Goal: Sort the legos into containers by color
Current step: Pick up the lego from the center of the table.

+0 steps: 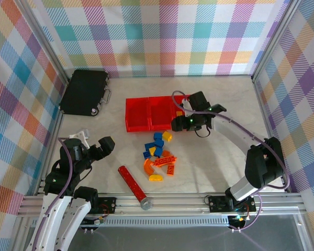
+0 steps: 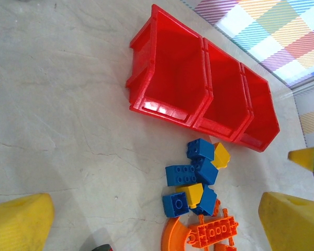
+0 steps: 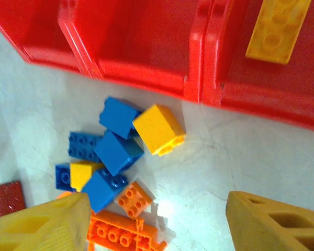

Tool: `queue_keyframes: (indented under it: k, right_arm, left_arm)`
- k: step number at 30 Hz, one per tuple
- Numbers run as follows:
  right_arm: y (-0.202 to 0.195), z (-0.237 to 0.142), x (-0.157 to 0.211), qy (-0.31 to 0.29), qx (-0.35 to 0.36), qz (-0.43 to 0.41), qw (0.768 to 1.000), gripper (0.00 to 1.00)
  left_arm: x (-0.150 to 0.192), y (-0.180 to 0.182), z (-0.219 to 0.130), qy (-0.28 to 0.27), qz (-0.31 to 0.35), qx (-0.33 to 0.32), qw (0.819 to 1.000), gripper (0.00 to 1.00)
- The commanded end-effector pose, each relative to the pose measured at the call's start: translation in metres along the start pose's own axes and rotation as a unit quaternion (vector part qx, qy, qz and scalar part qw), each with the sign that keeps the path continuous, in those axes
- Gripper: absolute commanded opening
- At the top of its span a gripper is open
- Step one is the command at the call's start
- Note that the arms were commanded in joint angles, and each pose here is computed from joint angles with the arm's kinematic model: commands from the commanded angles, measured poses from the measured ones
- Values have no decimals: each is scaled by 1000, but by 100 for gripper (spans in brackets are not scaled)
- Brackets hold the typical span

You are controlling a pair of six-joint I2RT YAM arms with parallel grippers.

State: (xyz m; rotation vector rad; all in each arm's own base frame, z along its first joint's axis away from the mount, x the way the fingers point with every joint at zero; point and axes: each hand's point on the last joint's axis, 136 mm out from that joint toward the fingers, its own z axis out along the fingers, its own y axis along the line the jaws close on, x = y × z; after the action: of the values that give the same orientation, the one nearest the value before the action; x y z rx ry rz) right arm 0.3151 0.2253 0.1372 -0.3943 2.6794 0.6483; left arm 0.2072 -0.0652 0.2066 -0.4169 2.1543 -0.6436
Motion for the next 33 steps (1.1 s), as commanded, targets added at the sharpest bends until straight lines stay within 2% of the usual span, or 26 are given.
queue_keyframes:
  k: [1,4,13,22,33]
  right_arm:
    - [10,8,3,-1,-18,-58,998,73]
    - [9,22,13,21,-9,-92,995,77]
    - [3,59,23,54,11,-158,986,80]
    - [4,80,11,64,45,-225,971,81]
    - [9,95,5,83,47,-243,965,81]
  left_arm:
    - [1,-5,-5,5,-3,9,1000,100]
    - [0,-4,-6,-1,-4,8,1000,100]
    - [-3,0,-10,-15,-6,-2,1000,100]
    - [-2,-1,-8,-13,-6,1,1000,100]
    - [-3,0,-7,-12,-5,-1,1000,100]
